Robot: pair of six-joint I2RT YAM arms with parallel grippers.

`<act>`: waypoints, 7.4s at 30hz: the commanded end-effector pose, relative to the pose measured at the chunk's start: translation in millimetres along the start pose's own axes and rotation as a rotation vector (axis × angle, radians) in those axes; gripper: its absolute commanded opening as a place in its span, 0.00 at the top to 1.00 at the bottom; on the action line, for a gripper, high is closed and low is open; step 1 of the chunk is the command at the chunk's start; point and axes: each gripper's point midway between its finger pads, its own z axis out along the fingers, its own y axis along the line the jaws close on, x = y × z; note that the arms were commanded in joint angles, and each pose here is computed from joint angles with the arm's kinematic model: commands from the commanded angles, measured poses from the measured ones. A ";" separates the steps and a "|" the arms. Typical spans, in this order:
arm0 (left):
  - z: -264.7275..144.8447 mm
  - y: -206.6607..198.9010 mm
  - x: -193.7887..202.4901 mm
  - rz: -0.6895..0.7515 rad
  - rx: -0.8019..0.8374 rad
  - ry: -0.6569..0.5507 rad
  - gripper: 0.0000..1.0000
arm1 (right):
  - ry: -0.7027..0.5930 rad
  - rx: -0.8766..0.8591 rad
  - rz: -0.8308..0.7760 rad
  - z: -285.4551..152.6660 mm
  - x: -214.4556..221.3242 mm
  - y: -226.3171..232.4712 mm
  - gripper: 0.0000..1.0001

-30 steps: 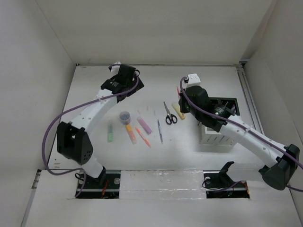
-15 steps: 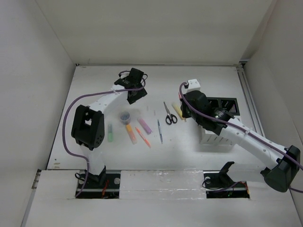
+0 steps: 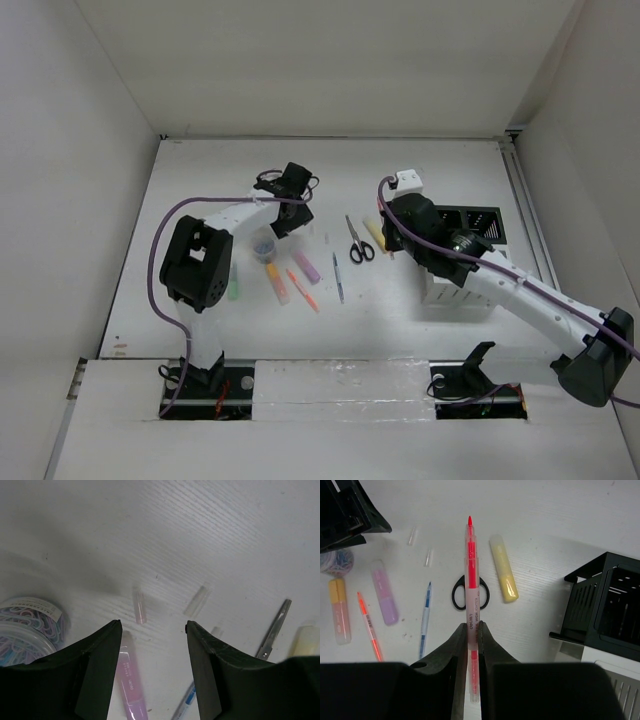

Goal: Sort the stationery into containers
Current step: Close the pen cap on the pen.

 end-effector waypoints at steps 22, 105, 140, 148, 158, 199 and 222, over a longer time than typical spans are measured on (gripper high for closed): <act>31.5 23.5 11.4 -0.034 -0.123 -0.008 0.63 | -0.012 0.009 -0.014 2.9 3.8 2.7 1.00; 68.9 62.6 99.3 0.091 -0.304 0.135 0.97 | -0.055 -0.018 0.019 -15.2 2.4 -3.5 1.00; -292.9 -19.2 -59.2 0.005 0.939 -0.636 1.00 | -0.279 -0.923 0.301 -87.6 -31.2 138.8 1.00; -329.8 -19.8 -42.2 0.065 1.162 -0.678 1.00 | -0.233 -1.040 0.301 -90.0 -31.5 171.6 1.00; -343.6 -22.2 -29.8 0.112 1.277 -0.688 1.00 | -0.218 -1.103 0.296 -97.3 -32.9 194.7 1.00; -345.9 -17.8 -31.7 0.080 1.280 -0.696 1.00 | -0.344 -1.038 0.325 -98.6 -68.2 189.5 1.00; -335.0 -22.7 -19.7 0.114 1.293 -0.642 1.00 | -0.353 -0.967 0.352 -78.2 -75.6 191.0 1.00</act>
